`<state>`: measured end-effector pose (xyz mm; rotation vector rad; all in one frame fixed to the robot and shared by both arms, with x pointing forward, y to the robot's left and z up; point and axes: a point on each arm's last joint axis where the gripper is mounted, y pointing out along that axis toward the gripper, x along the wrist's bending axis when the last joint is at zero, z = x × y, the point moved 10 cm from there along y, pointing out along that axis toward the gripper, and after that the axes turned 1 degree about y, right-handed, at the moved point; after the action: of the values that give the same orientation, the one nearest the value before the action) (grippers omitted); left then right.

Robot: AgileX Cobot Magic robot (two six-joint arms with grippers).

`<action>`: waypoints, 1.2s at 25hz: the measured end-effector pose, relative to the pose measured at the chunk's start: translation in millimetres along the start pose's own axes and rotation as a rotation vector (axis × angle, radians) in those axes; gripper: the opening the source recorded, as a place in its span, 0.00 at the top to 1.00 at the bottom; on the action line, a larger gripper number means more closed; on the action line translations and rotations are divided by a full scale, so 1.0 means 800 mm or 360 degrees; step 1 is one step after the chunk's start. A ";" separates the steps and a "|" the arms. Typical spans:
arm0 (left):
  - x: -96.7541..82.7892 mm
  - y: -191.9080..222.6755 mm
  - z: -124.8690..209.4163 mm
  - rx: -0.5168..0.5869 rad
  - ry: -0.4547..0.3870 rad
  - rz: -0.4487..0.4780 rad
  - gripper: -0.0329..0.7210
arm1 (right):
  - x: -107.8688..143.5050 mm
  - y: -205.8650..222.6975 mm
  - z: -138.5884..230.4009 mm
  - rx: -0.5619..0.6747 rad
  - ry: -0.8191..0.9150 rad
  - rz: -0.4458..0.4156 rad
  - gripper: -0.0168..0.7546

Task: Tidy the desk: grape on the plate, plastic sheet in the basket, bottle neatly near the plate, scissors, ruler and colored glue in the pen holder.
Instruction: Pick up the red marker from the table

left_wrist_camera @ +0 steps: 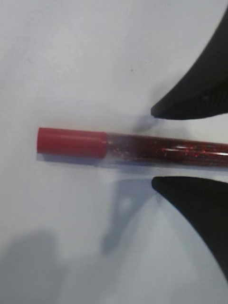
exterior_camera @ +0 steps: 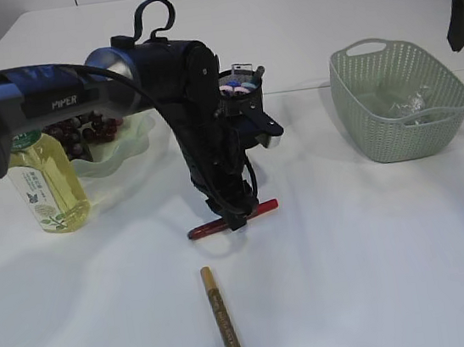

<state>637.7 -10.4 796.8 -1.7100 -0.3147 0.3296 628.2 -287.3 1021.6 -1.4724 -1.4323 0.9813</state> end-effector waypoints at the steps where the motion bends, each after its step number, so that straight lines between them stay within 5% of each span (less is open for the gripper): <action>1: 0.000 0.000 0.000 0.0000 0.0000 0.0000 0.56 | 0.000 0.000 0.000 0.0000 0.0000 0.0000 0.48; 17: 0.000 0.011 0.004 0.0025 0.0000 0.0008 0.57 | 0.000 0.000 0.000 0.0000 -0.0003 0.0000 0.48; 30: 0.001 0.011 0.004 0.0027 0.0004 -0.0001 0.83 | 0.000 0.000 0.000 0.0000 -0.0004 0.0002 0.48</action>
<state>637.8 -8.3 787.9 -1.6938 -0.3098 0.3289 628.2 -287.6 1021.6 -1.4731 -1.4332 0.9843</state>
